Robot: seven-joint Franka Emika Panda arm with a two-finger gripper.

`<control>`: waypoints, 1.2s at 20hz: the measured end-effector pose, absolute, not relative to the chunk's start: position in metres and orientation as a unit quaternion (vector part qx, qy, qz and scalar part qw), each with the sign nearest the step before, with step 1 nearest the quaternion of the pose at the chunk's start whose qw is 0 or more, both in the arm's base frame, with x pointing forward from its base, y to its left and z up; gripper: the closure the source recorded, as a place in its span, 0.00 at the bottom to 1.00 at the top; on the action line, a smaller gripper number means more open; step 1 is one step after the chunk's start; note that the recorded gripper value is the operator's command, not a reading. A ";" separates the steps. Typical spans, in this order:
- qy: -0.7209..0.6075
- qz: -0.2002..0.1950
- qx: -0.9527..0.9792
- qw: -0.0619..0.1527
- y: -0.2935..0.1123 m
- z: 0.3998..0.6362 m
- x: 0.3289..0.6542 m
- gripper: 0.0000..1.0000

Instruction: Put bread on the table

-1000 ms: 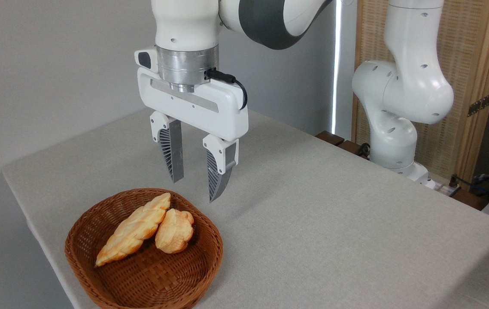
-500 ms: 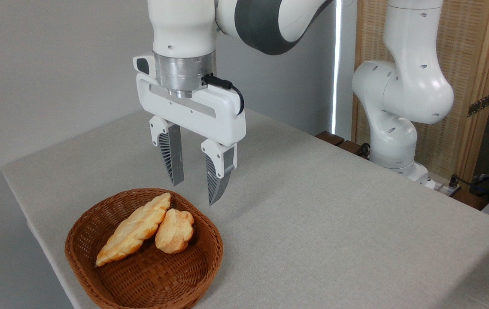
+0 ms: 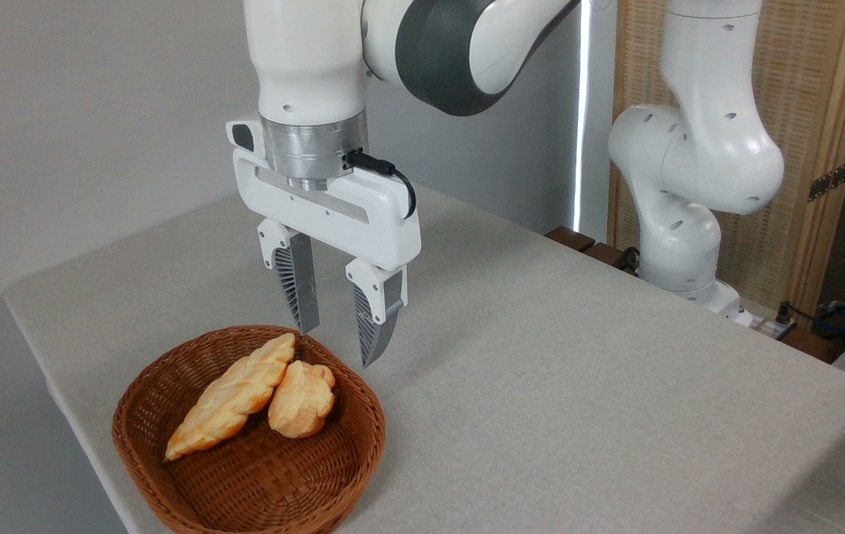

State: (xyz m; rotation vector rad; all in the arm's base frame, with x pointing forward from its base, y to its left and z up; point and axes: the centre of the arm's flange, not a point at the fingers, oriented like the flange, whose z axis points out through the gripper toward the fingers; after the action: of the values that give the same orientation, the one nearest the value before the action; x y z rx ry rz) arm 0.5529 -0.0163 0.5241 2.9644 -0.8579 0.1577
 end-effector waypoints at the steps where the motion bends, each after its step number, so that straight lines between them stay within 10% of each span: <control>1: -0.277 0.051 0.959 0.026 -0.016 0.524 0.553 0.00; 24: -0.271 0.080 0.959 0.018 -0.008 0.554 0.558 0.00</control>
State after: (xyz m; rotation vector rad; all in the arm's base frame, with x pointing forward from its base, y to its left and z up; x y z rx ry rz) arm 0.5584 -0.0083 0.5542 2.9795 -0.8433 0.2499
